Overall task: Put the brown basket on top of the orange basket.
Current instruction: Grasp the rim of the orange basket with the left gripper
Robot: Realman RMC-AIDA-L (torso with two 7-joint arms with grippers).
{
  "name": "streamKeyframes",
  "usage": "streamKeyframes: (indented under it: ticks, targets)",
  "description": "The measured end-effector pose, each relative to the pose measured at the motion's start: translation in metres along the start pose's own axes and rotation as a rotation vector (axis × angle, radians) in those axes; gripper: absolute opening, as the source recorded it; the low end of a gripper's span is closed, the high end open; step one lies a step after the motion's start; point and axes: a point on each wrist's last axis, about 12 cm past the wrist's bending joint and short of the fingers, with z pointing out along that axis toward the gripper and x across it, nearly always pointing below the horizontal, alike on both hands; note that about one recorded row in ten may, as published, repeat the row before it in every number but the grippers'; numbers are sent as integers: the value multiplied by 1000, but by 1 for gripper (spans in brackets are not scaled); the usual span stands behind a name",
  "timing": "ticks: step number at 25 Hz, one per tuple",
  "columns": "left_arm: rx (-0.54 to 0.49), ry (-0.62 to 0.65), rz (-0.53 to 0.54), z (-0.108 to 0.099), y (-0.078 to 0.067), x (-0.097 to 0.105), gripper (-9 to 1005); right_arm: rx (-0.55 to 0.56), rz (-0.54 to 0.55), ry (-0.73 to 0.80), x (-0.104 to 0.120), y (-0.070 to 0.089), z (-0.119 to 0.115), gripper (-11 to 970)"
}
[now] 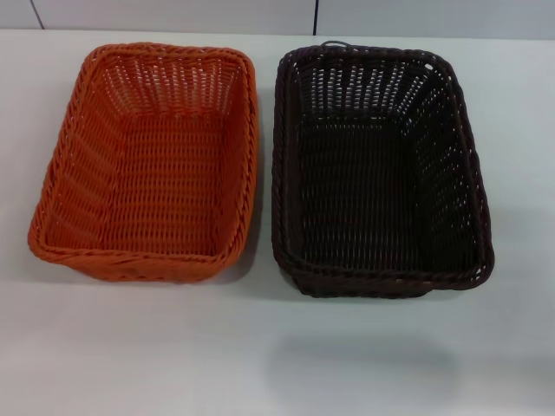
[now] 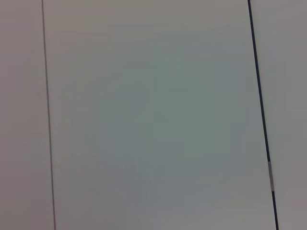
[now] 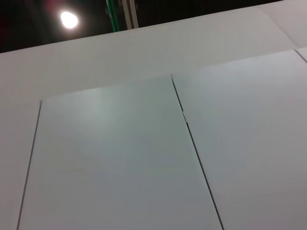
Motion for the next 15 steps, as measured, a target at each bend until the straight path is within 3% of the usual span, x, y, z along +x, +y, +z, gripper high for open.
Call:
streamKeyframes:
  ticks: [15]
  targets:
    - [35,-53,20,-4,-4,-5,782,-38,29,15,1,6,-2,818]
